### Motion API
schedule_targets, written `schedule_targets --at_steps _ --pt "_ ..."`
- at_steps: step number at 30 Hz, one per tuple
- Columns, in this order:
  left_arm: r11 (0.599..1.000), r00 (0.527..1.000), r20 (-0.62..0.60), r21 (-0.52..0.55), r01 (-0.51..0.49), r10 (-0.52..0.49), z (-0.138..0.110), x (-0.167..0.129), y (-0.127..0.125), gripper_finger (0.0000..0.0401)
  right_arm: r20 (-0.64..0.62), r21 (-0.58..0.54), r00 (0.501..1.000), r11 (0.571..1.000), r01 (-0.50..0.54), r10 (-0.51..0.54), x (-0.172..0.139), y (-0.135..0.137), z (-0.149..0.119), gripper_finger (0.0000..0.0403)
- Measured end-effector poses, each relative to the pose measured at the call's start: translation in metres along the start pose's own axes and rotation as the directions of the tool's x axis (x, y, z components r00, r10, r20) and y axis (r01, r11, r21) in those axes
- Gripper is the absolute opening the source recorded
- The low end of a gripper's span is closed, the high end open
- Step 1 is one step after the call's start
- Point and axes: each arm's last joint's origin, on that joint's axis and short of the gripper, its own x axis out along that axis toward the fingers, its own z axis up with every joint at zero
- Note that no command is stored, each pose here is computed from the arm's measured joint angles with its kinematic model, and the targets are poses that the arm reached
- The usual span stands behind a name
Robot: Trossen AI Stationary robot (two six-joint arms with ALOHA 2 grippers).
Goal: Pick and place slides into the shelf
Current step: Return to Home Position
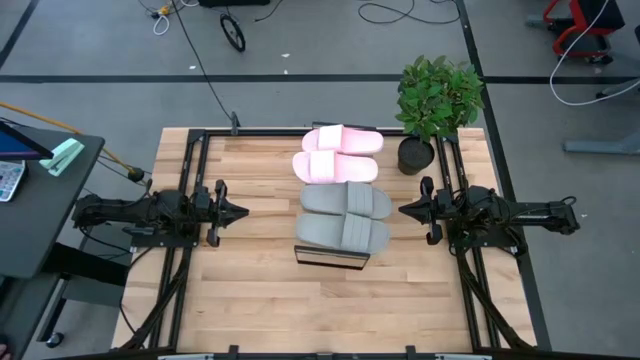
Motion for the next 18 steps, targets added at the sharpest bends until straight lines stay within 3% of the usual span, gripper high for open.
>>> schedule_targets --at_steps 18 --pt "1.000 1.000 0.000 0.000 0.000 0.000 0.0000 0.0000 0.0000 0.0028 0.000 0.000 1.000 1.000 0.000 0.000 0.0000 0.0000 0.0000 0.0014"
